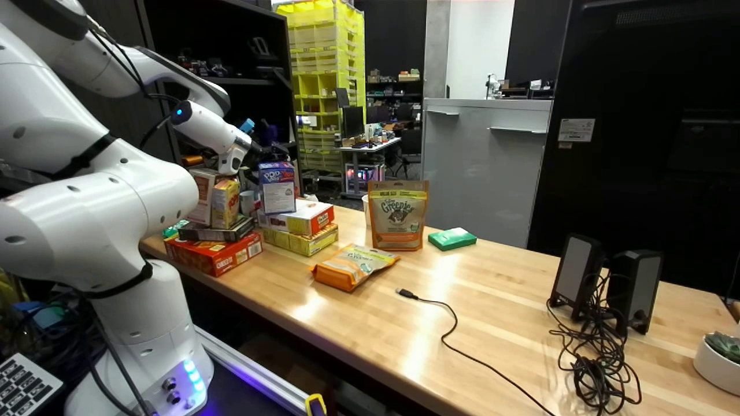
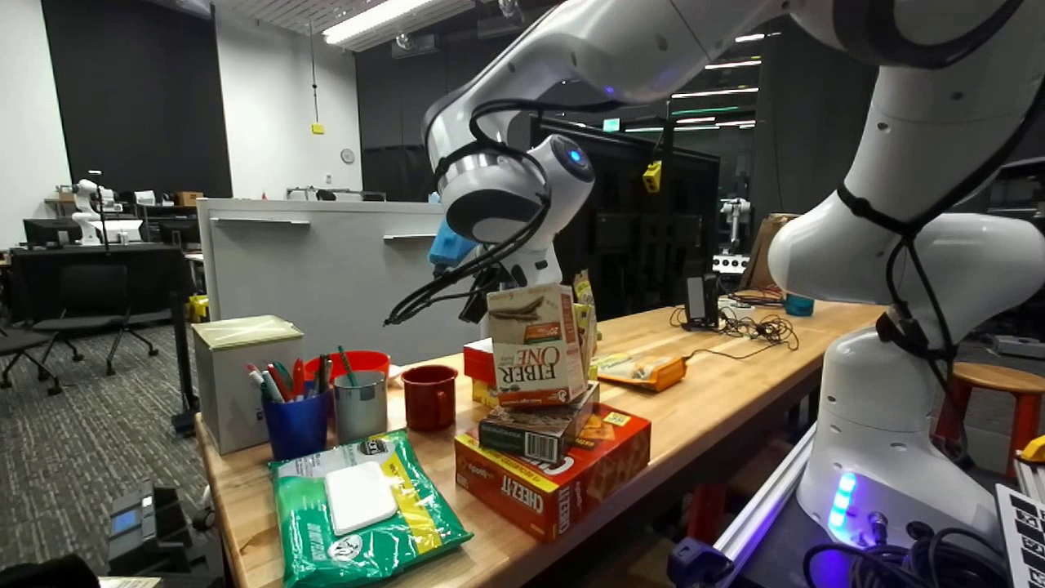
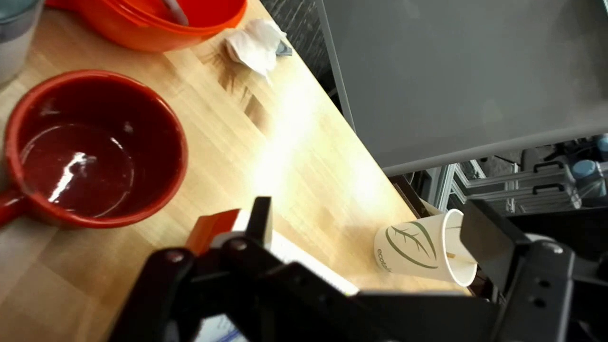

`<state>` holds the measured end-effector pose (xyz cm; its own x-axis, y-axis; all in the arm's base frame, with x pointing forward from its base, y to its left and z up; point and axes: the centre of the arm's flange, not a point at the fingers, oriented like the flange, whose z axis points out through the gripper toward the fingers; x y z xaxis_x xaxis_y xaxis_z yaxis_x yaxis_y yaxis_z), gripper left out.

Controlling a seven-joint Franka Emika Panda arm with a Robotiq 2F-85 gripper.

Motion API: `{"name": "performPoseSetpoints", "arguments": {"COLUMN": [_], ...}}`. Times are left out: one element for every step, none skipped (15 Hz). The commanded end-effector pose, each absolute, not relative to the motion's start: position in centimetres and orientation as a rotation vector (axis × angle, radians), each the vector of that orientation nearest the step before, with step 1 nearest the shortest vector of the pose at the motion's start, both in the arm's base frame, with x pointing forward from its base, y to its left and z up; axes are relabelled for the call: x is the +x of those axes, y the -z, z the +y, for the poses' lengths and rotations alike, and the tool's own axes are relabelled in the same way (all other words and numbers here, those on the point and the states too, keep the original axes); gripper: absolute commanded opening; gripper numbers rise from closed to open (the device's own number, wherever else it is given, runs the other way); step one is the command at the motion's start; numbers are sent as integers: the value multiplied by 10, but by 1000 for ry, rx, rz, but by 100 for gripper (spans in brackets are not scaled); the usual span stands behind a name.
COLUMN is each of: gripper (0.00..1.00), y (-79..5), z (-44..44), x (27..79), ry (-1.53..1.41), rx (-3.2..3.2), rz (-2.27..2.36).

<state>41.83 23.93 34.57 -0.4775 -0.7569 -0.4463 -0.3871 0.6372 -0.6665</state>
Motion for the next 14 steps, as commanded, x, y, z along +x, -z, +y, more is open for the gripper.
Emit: {"name": "performPoseSetpoints", "arguments": {"gripper": [100,100,100,100,100,100,100,100,100,100,100,100,100,100], "y": [-362,-364,-364,-364,-365,-365,-366,-366,-367,-367,-368,-368,-368,-367], "z": [240,234,228,220,214,209,204,200,196,192,188,184,180,177], "x": [428,429,430,431,431,432,432,432,434,434,435,435,435,434], "ry": [697,716,734,757,767,781,791,806,822,832,847,859,871,884], "rx": [-792,-770,-743,-716,-695,-674,-655,-631,-606,-585,-562,-539,-517,-495], "rz": [2153,2157,2159,2163,2167,2169,2171,2166,2165,2166,2168,2167,2171,2172]}}
